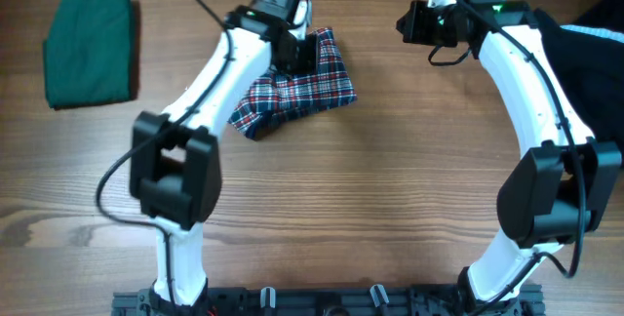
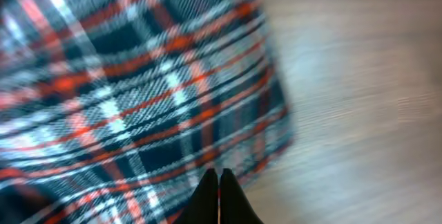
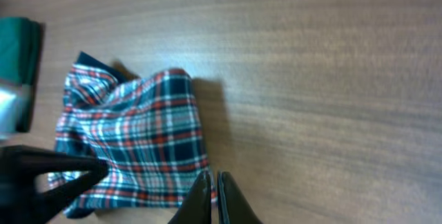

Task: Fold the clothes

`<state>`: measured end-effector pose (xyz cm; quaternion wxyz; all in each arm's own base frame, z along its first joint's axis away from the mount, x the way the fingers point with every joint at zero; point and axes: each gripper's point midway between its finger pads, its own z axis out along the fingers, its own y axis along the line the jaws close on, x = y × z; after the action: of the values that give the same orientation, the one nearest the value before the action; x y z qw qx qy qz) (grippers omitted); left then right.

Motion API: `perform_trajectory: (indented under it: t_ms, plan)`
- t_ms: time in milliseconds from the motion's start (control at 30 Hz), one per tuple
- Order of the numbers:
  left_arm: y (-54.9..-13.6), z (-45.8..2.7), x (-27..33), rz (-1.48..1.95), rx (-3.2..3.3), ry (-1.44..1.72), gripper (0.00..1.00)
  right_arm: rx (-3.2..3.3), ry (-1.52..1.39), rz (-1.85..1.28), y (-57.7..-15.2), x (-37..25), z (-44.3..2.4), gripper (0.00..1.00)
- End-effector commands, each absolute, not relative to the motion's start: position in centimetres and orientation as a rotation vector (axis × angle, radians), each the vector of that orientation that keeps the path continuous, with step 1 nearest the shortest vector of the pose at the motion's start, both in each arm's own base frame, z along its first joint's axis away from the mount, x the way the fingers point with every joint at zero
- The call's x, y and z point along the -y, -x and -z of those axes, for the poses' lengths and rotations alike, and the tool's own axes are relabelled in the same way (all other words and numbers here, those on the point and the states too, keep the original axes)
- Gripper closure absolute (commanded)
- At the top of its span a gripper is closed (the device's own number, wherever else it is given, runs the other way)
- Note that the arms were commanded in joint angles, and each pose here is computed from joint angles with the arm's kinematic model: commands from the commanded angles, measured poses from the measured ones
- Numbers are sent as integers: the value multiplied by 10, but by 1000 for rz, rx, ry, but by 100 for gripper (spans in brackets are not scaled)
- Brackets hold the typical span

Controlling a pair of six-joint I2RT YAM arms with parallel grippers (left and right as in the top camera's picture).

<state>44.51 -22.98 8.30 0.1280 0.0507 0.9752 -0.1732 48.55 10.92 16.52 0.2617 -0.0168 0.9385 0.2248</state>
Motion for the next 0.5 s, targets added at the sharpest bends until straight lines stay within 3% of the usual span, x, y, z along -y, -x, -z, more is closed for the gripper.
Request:
perform_trajectory:
  t_ms: [0, 467]
  plan:
    - [-440, -55, 223, 407, -2900, -147, 96, -2538, 32, -582, -489, -107, -165, 95]
    - [-446, -142, 223, 509, -2713, -148, 96, -2706, 34, -945, -475, -164, -83, 96]
